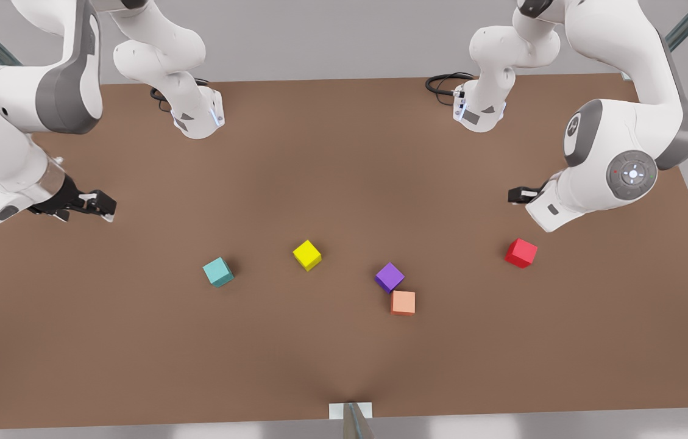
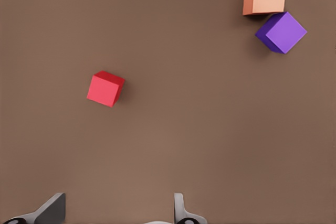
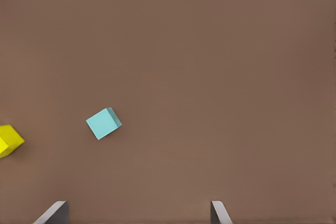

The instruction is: Pick up red wooden cube and pass to hand red wooden cube and place in blue wooden cube

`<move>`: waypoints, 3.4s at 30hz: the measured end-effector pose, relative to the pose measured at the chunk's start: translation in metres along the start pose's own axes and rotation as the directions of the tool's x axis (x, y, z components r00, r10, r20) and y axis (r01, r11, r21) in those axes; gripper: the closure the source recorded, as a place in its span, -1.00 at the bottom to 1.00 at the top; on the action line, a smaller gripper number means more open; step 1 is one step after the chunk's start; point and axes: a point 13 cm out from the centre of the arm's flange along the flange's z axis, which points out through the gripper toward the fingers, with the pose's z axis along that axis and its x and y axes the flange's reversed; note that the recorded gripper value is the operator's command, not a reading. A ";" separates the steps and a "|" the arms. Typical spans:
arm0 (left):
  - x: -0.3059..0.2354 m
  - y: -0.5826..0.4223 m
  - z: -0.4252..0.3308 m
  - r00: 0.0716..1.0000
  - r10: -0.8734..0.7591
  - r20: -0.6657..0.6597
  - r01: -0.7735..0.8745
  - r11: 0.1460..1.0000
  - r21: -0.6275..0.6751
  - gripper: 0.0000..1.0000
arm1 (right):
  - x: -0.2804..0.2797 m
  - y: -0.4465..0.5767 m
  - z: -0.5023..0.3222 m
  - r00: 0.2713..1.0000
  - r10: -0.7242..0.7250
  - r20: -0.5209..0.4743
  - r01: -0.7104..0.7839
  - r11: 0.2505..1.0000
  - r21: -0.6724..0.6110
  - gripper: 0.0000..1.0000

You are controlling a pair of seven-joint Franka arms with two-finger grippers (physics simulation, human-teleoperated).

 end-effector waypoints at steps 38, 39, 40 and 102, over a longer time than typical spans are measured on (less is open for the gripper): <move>-0.089 0.127 0.323 0.674 -0.738 -0.039 0.728 0.654 0.208 -1.00 | 0.010 0.016 0.011 0.998 -0.021 -0.065 0.021 1.000 -0.001 -1.00; -0.090 0.127 0.325 0.661 -0.749 -0.039 0.738 0.641 0.211 -1.00 | 0.011 0.017 0.011 0.998 -0.023 -0.065 0.023 1.000 -0.001 -1.00; -0.091 0.127 0.327 0.649 -0.760 -0.040 0.748 0.628 0.213 -1.00 | 0.011 0.019 0.011 0.998 -0.025 -0.066 0.025 1.000 -0.001 -1.00; -0.166 -0.433 0.063 0.987 0.103 -0.126 0.087 0.319 0.944 -0.28 | -0.047 0.237 0.229 0.835 -0.420 0.356 0.480 0.237 -0.845 -1.00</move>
